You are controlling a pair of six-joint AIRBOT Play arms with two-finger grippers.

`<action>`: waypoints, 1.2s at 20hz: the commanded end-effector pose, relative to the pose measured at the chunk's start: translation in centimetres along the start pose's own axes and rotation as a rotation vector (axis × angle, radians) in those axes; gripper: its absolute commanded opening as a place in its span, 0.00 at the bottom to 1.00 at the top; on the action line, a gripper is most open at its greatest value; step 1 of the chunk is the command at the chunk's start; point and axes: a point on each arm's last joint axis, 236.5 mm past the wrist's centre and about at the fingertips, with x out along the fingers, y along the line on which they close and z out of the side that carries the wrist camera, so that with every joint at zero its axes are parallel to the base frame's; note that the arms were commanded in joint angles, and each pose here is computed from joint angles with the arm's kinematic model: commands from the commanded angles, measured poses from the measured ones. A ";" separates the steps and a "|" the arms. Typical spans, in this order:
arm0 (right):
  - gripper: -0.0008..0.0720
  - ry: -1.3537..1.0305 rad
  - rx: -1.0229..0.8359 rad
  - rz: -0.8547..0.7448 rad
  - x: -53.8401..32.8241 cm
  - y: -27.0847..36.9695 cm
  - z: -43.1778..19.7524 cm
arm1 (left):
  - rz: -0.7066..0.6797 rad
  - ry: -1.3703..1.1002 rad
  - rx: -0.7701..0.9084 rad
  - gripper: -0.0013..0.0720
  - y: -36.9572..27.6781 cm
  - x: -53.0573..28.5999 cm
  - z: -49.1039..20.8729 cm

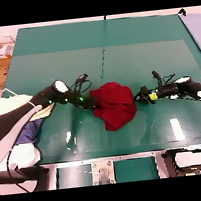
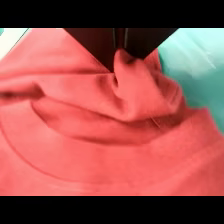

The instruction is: Fold the shirts.

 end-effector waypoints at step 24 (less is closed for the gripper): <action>0.03 -0.535 -0.452 0.147 -16.5 17.2 1.9 | 0.153 -0.465 0.241 0.05 -5.2 -21.6 10.7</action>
